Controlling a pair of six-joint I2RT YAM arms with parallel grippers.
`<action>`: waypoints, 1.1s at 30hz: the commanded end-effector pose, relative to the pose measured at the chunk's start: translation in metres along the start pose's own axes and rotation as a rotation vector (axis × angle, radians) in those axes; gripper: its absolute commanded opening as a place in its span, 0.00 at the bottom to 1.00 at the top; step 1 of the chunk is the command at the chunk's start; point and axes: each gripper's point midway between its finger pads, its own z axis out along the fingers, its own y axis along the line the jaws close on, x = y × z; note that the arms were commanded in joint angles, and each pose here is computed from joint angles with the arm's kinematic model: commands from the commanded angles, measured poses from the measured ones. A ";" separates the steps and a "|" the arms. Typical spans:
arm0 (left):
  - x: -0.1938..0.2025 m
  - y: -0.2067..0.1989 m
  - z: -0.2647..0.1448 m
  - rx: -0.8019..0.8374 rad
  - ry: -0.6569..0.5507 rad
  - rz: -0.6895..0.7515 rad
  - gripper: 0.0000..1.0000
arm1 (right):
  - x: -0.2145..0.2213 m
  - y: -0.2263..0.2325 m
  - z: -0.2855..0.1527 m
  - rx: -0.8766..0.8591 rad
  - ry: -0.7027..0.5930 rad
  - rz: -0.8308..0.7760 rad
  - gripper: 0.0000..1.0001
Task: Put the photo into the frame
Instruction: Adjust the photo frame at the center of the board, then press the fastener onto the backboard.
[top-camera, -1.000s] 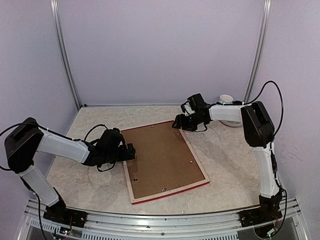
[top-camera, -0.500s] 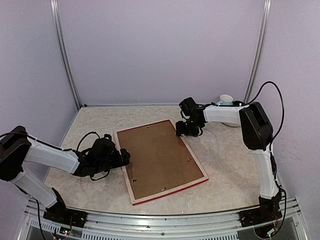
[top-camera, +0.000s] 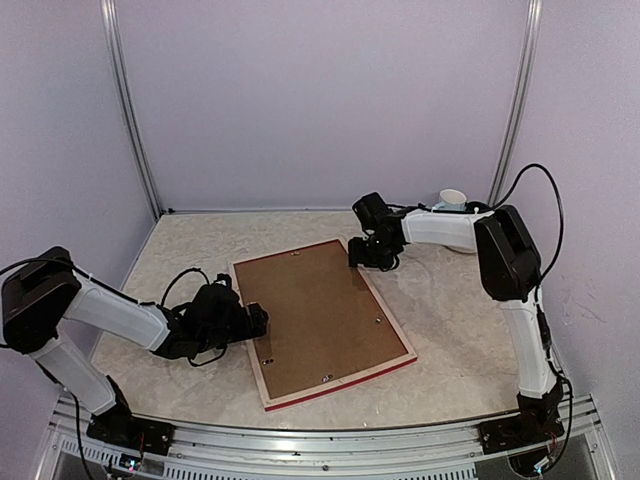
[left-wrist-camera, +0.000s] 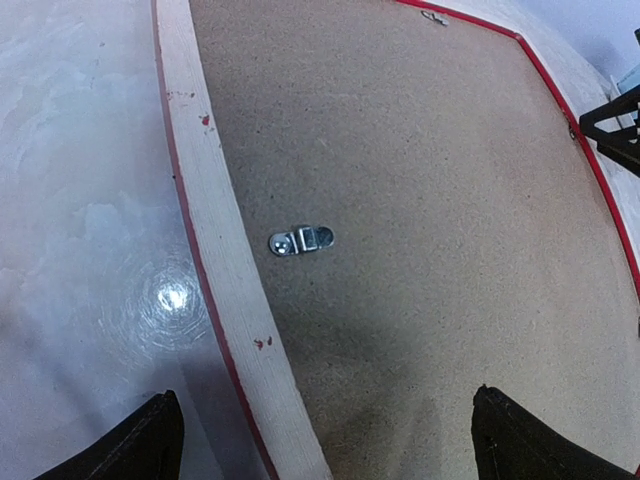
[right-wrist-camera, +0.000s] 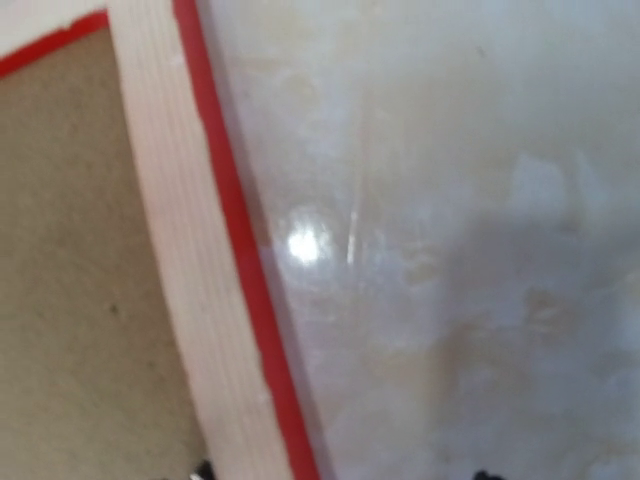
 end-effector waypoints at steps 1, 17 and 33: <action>0.007 0.000 0.004 0.009 0.006 0.002 0.99 | -0.010 0.012 0.005 -0.006 -0.029 0.029 0.64; 0.024 -0.006 0.012 0.029 0.043 0.009 0.99 | 0.011 0.001 0.019 0.088 0.042 -0.004 0.57; 0.027 -0.009 0.017 0.025 0.049 0.004 0.98 | 0.019 -0.005 0.008 0.128 0.046 -0.029 0.54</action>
